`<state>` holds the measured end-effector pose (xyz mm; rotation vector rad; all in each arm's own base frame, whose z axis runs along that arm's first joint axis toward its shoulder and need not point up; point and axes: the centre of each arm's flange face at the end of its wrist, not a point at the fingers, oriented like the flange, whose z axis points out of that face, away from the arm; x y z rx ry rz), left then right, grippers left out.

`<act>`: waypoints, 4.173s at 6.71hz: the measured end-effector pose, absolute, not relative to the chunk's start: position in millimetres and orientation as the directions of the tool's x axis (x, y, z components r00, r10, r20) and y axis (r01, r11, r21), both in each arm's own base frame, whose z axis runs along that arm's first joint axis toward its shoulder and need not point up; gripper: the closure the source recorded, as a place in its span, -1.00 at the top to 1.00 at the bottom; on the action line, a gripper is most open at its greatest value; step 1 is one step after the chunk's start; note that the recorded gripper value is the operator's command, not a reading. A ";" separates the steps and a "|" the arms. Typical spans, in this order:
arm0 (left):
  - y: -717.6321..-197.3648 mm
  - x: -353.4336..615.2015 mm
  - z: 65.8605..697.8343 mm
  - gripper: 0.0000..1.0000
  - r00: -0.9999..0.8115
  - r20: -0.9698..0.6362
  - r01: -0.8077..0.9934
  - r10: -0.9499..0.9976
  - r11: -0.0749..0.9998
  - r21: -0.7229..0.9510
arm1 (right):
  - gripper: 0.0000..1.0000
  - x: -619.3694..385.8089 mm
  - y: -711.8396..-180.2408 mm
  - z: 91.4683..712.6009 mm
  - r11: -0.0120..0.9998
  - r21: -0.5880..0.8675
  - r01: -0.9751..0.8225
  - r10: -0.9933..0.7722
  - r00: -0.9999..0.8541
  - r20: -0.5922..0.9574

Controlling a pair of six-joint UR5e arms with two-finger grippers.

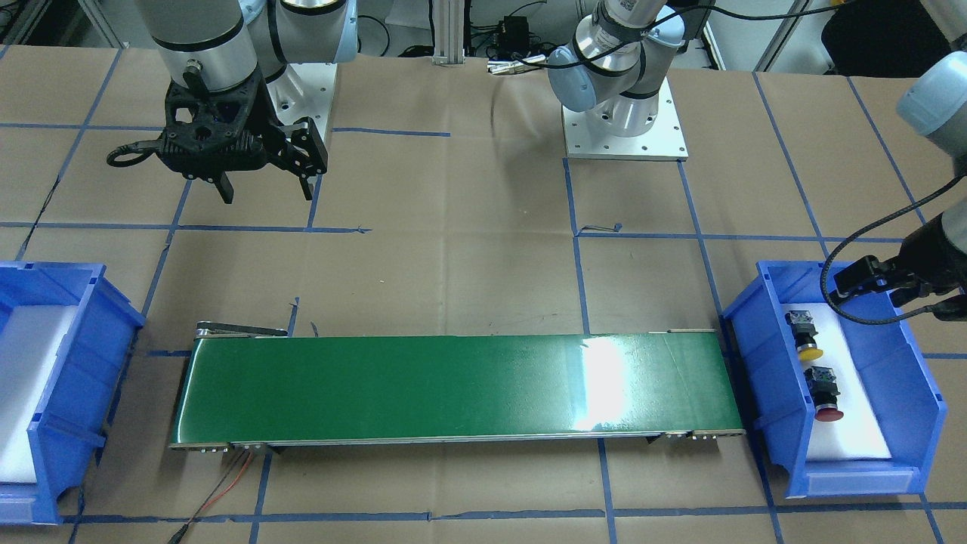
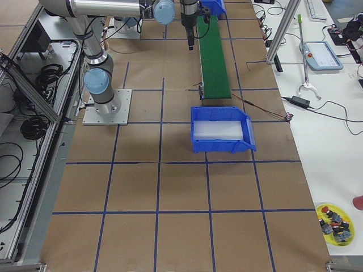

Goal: Transport two buttons from left to right
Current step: 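Move the left gripper over the blue bin and lower toward the yellow button, then close the left gripper on the yellow-capped button and lift it, then carry the yellow button with the left gripper onto the conveyor belt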

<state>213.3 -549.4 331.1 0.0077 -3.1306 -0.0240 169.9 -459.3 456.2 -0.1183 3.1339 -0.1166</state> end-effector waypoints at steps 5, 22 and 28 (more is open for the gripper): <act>-542.5 208.1 230.2 1.00 -1.000 0.010 0.001 0.001 1.000 0.011 | 1.00 169.9 -460.1 456.9 0.994 -0.083 -0.075 -0.075 -0.997 0.000; -562.9 196.0 377.4 -0.90 -0.999 -0.008 -0.035 -0.036 0.999 -0.028 | 1.00 169.8 -460.1 457.0 0.994 -0.083 -0.075 -0.076 -0.997 0.000; -598.6 -30.1 355.1 -0.89 -0.975 0.012 -0.223 -0.223 0.975 -0.007 | 1.00 169.9 -459.9 455.6 0.994 -0.077 -0.074 -0.074 -0.997 0.000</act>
